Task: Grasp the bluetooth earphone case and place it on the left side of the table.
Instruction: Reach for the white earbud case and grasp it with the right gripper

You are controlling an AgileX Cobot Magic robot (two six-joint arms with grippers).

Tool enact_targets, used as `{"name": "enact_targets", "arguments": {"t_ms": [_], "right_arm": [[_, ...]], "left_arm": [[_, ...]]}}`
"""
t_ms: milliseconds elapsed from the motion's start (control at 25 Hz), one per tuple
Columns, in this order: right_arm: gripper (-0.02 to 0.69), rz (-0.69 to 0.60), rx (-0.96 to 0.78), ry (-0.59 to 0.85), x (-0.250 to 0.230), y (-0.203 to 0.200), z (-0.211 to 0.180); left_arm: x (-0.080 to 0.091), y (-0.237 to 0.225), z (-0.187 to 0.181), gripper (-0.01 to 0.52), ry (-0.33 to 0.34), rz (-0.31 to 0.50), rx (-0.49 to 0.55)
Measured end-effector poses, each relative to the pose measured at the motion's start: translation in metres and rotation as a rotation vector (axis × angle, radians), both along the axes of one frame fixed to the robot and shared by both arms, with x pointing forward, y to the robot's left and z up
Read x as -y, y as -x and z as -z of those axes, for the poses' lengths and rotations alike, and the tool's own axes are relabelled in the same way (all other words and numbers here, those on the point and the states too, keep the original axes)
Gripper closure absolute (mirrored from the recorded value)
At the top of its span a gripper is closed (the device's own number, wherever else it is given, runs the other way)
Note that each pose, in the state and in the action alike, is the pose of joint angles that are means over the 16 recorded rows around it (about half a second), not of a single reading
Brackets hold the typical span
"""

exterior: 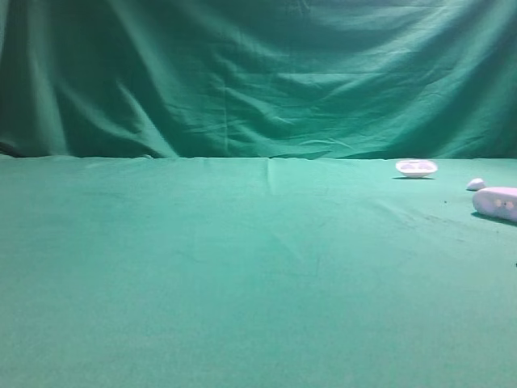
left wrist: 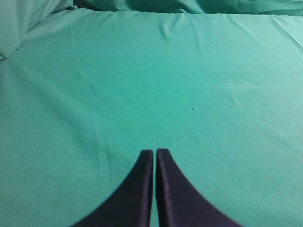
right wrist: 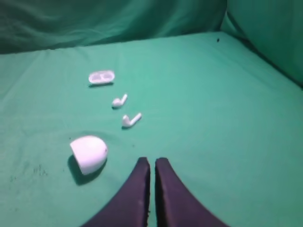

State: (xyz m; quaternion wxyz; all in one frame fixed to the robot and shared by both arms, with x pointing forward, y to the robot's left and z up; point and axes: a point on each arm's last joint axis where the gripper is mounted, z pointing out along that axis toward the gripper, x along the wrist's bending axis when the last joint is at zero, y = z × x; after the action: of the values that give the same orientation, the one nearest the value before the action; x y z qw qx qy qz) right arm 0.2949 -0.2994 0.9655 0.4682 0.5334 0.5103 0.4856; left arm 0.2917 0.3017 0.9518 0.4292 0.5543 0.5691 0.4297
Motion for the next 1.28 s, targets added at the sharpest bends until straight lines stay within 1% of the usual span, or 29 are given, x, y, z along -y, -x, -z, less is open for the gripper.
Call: {"name": "enact_targets", "arguments": {"t_ms": [240,400,480,640,800,960,1120,1280], "right_arm": [[0.665,-0.012,0.127,-0.022,-0.001,-0.001,-0.028],[0.665,-0.01,0.096,-0.068,-0.001,-0.008,-0.05],[0.665,-0.006,0.029,-0.091,-0.001,-0.014,-0.058],[0.665,0.002,-0.165,-0.133,-0.002,-0.032,-0.068],[0.665,-0.011,-0.387,-0.123,-0.005,-0.056,-0.07],[0.665,-0.071,-0.599,-0.062,-0.012,-0.082,-0.065],[0.662,-0.161,-0.768,0.032,-0.023,-0.11,-0.059],[0.62,-0.259,-0.908,0.141,-0.038,-0.14,-0.053]], "left_arm": [[0.0,0.0,0.0,0.514,0.0,0.0,0.0],[0.0,0.0,0.0,0.514,0.0,0.0,0.0],[0.0,0.0,0.0,0.514,0.0,0.0,0.0],[0.0,0.0,0.0,0.514,0.0,0.0,0.0],[0.0,0.0,0.0,0.514,0.0,0.0,0.0],[0.0,0.0,0.0,0.514,0.0,0.0,0.0],[0.0,0.0,0.0,0.514,0.0,0.0,0.0],[0.0,0.0,0.0,0.514,0.0,0.0,0.0]]}}
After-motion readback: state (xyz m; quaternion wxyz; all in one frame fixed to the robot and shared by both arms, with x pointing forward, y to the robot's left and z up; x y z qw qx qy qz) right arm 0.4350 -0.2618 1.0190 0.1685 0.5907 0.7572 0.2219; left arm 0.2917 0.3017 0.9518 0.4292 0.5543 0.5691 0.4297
